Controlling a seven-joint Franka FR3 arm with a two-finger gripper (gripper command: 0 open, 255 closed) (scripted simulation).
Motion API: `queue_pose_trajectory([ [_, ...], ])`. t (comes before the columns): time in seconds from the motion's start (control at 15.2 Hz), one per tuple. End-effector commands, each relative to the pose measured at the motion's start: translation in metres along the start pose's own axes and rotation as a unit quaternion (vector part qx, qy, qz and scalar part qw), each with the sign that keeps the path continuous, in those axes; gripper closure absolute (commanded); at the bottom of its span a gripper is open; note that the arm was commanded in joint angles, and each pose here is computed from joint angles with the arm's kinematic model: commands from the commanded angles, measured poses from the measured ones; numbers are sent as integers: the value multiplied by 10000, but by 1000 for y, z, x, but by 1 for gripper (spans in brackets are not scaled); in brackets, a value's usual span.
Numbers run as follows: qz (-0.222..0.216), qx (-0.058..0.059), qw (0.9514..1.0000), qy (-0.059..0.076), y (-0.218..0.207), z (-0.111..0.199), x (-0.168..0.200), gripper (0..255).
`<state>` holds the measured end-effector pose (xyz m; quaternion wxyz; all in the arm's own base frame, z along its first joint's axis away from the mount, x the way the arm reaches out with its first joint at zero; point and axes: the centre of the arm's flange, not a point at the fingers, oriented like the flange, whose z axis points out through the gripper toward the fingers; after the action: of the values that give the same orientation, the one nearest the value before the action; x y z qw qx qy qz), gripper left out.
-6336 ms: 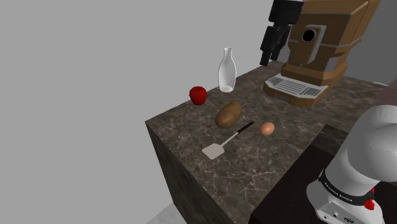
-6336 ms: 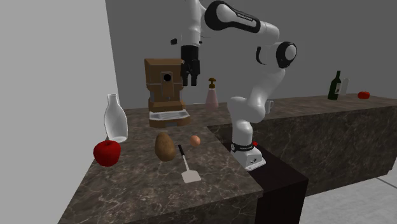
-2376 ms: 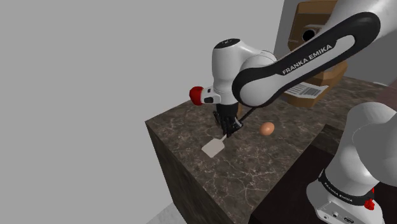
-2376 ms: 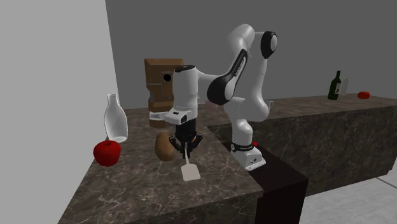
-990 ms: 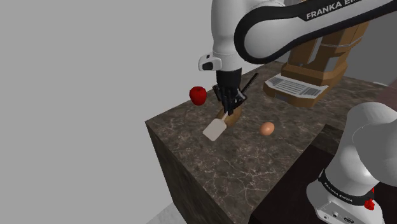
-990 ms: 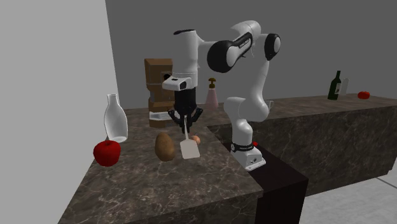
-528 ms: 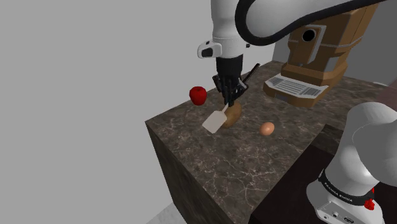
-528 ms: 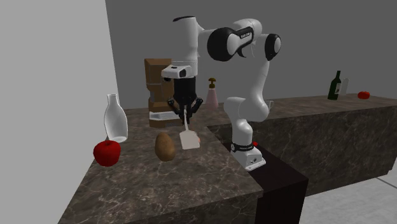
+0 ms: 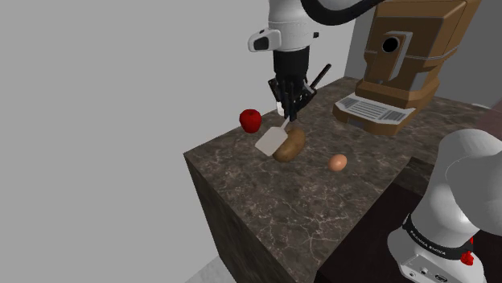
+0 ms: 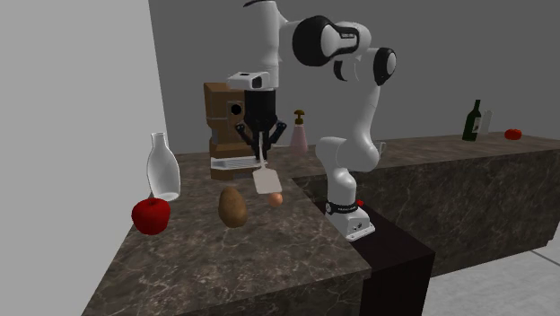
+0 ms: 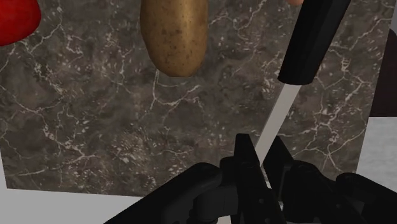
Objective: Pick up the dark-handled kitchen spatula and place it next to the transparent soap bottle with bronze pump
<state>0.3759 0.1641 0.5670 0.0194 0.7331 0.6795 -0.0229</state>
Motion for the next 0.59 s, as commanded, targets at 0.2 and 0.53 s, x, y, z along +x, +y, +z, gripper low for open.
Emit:
queue_pose_trajectory([
  [0.2, -1, 2, 10000, -1, 0, -26, -1, 255],
  [0.53, -1, 2, 10000, -1, 0, -52, -3, 255],
])
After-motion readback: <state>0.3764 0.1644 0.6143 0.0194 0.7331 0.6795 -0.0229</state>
